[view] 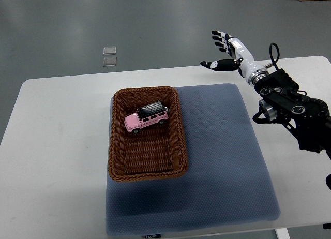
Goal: Place pink car in brown basket
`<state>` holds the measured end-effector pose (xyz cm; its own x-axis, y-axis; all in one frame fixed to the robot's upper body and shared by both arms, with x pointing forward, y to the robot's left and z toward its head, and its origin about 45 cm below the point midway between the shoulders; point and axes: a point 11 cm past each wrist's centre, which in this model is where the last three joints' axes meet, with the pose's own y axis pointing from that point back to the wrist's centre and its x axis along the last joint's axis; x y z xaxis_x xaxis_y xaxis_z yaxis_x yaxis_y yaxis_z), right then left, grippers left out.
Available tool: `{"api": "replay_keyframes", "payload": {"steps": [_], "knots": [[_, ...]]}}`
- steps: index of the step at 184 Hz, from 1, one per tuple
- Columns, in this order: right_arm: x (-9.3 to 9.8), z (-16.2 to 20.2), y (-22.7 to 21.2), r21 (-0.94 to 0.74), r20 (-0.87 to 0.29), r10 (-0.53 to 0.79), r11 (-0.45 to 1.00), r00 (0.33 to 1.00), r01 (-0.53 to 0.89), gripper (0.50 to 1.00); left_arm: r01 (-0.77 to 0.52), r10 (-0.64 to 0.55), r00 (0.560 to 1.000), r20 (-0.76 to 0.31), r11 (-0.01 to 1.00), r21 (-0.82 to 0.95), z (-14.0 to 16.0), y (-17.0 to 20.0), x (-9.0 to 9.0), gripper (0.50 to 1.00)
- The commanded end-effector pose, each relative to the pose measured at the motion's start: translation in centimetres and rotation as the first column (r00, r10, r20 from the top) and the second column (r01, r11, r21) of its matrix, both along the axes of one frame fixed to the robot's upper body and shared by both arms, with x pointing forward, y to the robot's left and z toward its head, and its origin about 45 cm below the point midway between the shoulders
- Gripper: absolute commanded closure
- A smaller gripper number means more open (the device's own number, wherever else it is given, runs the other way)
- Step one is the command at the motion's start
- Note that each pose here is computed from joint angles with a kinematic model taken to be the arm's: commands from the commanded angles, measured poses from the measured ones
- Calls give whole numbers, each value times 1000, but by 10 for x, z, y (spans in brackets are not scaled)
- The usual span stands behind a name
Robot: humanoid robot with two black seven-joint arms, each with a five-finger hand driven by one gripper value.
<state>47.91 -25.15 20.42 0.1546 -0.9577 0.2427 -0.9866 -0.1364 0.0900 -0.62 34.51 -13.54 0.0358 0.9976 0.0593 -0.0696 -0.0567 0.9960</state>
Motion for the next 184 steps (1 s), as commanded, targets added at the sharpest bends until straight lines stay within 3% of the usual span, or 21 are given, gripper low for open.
{"api": "replay_keyframes", "payload": {"steps": [1, 42, 184], "knots": [[-3, -13, -20, 136, -72, -121, 982, 990, 130, 601, 1, -1, 1000, 0, 1000, 0, 0, 0, 0, 500], [-7, -20, -44, 273, -148, -237, 923, 960, 270, 601, 2, -2, 1000, -1, 1000, 0, 0, 0, 0, 500], [-12, -28, -48, 311, -192, -216, 912, 957, 268, 583, 4, -4, 1000, 0, 1000, 2, 0, 1, 1, 500]]}}
